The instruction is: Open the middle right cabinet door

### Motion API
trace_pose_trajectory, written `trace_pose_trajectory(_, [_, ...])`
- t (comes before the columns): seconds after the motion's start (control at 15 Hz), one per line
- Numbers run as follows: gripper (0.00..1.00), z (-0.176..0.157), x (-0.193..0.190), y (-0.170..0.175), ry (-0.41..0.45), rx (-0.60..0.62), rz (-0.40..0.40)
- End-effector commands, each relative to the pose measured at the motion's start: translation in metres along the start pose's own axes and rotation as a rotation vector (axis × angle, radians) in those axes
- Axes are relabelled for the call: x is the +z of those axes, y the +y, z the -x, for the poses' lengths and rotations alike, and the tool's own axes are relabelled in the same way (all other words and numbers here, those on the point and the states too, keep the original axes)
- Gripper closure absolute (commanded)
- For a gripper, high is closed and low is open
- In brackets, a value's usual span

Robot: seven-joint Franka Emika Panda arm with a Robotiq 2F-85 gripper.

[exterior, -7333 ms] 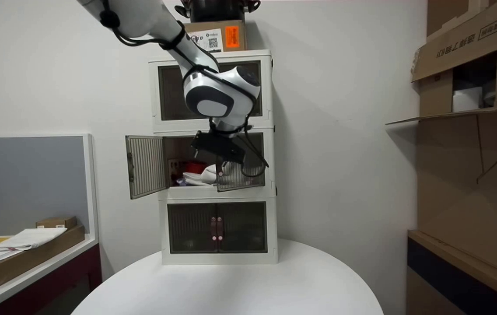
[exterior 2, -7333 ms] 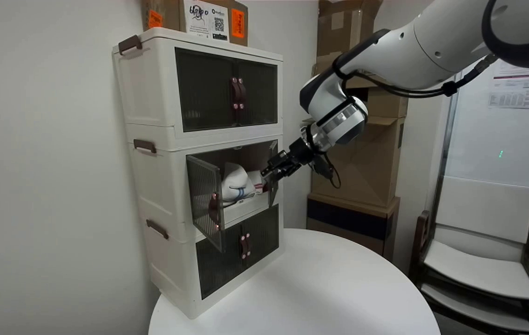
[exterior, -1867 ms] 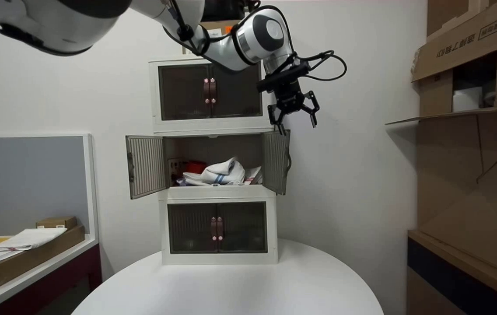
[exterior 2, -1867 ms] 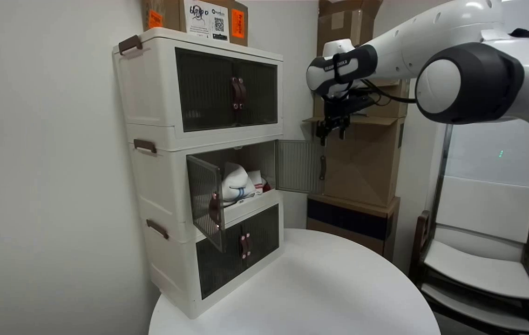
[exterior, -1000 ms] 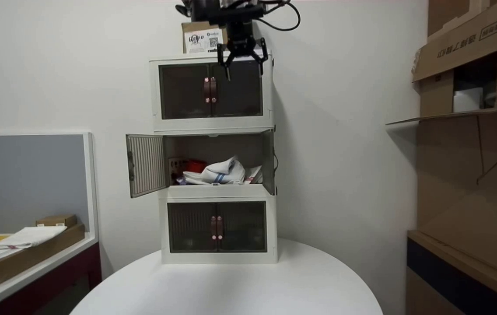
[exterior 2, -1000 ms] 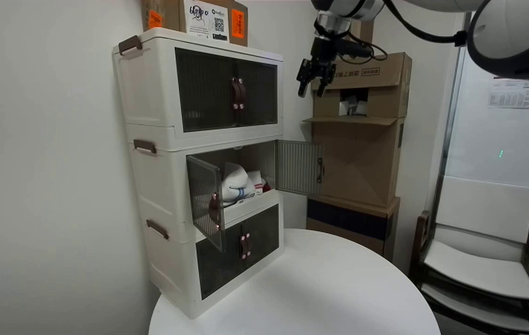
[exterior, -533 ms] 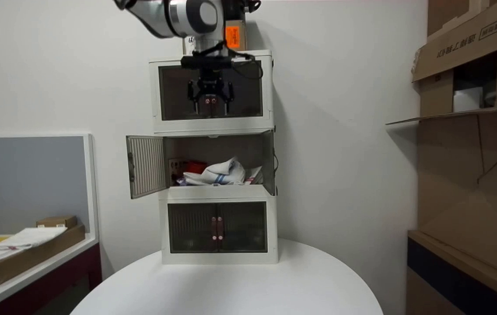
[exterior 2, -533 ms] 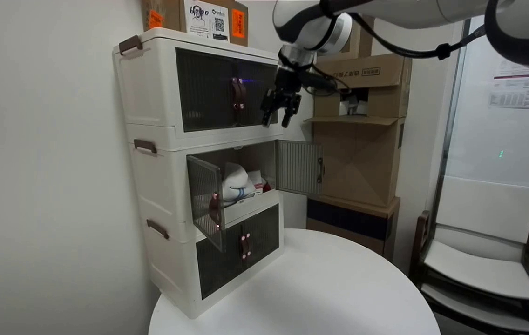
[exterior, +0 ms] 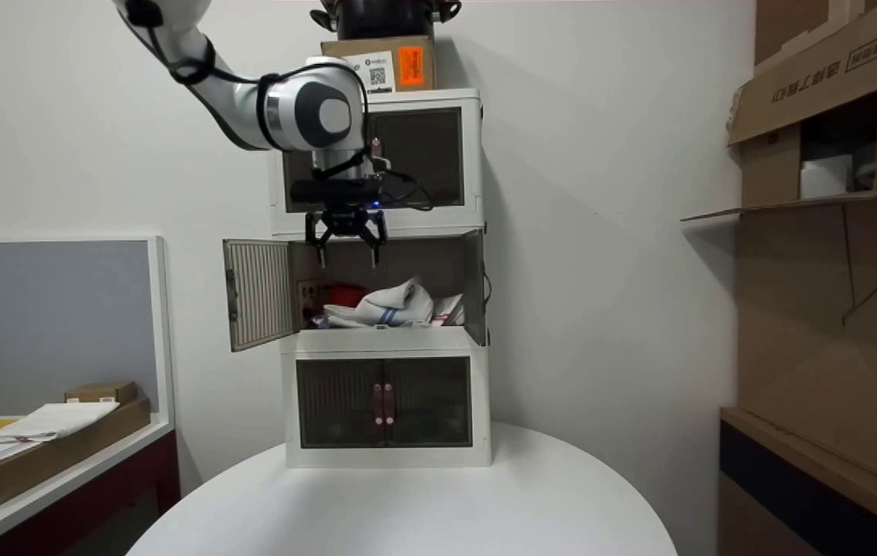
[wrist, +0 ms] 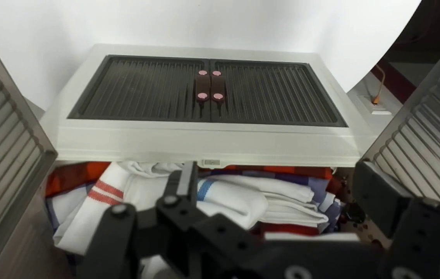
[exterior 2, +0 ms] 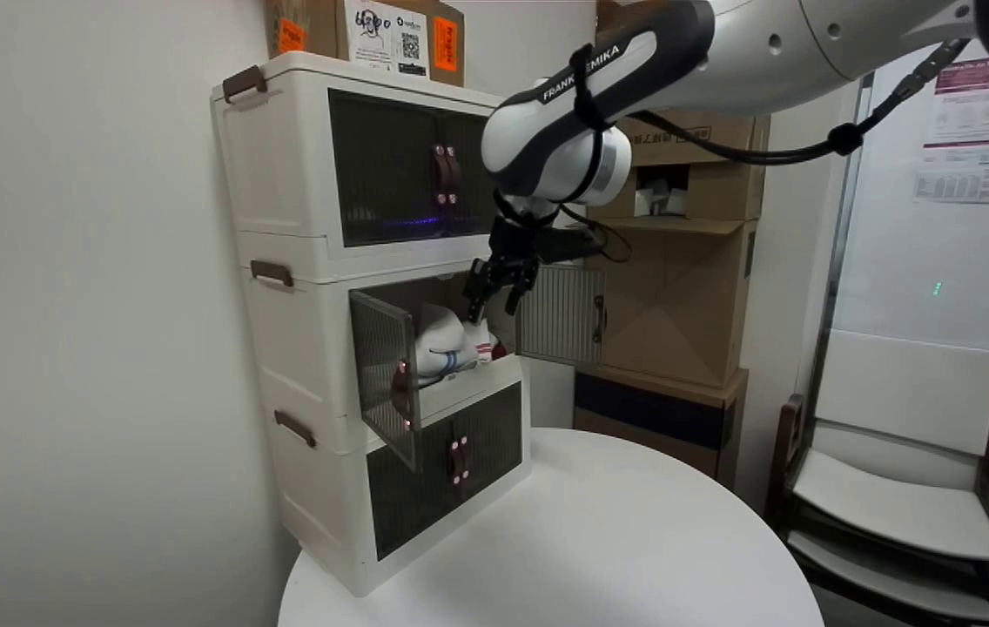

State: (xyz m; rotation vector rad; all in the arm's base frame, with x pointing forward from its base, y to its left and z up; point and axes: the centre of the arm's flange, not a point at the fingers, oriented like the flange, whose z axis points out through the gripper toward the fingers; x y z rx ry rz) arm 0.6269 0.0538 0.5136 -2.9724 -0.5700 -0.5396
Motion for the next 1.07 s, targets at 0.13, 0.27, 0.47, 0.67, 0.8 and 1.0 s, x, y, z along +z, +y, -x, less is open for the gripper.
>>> trace_pose_trajectory(0.13, [0.0,0.082,0.003,-0.023,0.141,0.18,0.055])
trace_pose_trajectory(0.27, [0.0,0.098,0.005,-0.031,0.198,0.221,0.088])
trace_pose_trajectory(0.47, [0.0,0.119,0.003,-0.038,0.257,0.239,0.09])
trace_pose_trajectory(0.67, [0.0,0.098,0.013,-0.03,0.21,0.21,0.088])
trace_pose_trajectory(0.8, [0.0,0.097,0.014,-0.029,0.21,0.212,0.088])
trace_pose_trajectory(1.0, [0.0,0.097,0.014,-0.028,0.209,0.215,0.088])
